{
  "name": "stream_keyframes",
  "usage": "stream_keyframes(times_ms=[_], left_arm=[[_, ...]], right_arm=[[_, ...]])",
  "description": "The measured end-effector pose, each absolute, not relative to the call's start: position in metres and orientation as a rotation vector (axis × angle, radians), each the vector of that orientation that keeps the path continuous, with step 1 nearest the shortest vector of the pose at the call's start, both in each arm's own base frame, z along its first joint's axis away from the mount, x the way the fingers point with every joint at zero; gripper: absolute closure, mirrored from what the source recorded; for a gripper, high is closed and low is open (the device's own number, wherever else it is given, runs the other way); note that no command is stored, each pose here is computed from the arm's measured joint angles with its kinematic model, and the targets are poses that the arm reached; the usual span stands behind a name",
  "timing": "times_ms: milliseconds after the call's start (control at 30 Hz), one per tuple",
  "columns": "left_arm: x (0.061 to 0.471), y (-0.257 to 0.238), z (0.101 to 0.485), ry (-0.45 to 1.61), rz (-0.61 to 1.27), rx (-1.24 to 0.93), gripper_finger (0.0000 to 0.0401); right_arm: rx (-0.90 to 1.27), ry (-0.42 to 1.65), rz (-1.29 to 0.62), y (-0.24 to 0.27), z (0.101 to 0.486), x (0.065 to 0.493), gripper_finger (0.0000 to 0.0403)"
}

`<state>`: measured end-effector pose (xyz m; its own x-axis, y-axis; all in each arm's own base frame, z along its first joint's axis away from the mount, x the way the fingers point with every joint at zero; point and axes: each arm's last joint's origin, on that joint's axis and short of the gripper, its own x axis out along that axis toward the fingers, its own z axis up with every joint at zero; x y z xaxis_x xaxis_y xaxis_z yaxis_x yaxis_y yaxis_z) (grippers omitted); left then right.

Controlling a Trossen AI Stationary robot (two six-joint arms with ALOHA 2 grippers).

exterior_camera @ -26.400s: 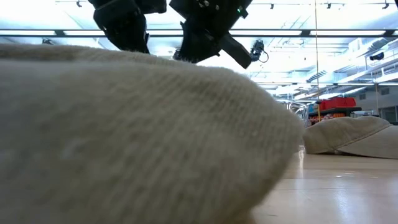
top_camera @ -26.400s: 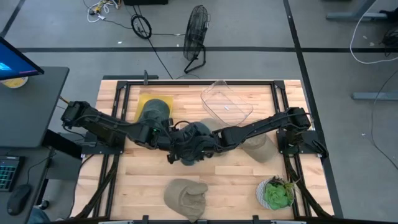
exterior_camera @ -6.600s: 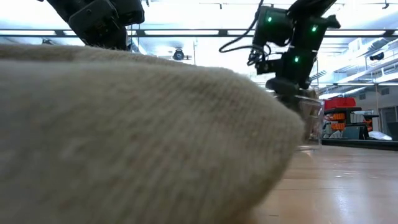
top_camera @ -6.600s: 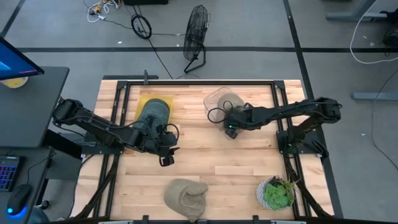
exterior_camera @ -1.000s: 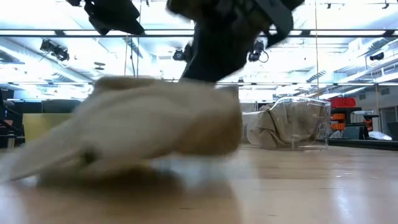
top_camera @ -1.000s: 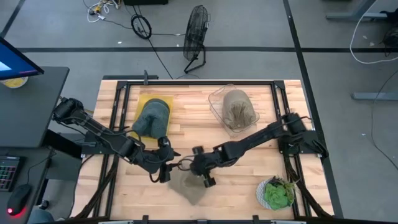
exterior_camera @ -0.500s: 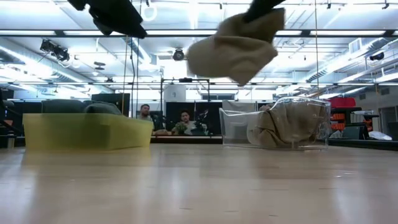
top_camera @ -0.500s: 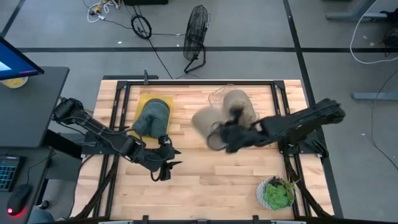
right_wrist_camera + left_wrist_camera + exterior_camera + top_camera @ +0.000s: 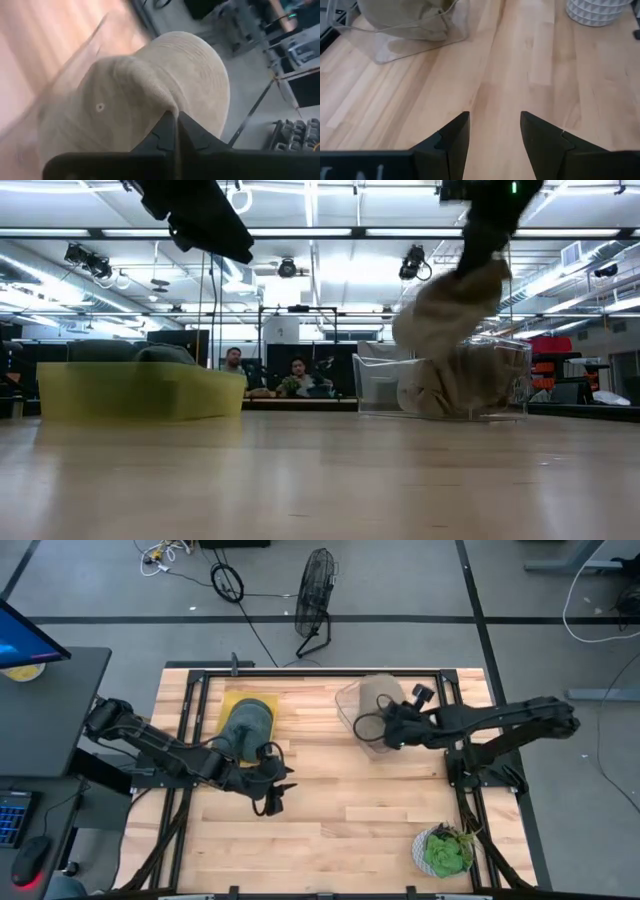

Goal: Pick & Place hat
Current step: Put the brown cap into the transparent bin

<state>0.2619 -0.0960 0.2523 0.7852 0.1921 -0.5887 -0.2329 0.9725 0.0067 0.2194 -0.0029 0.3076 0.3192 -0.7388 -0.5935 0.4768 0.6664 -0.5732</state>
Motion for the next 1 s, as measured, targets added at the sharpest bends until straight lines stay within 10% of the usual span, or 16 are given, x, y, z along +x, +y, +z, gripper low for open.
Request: stream_keyframes(times_ms=[400,1000], left_arm=[[0.268,-0.078,0.252,0.625,0.294,-0.089,0.0222],[0.27,-0.069,0.252,0.634,0.329,-0.094,0.0222]], right_arm=[[-0.295,0.99,-0.655,-0.034,0.218,0.227,0.0397],[-0.097,0.98,-0.593,-0.049,0.21,0.226,0.03]])
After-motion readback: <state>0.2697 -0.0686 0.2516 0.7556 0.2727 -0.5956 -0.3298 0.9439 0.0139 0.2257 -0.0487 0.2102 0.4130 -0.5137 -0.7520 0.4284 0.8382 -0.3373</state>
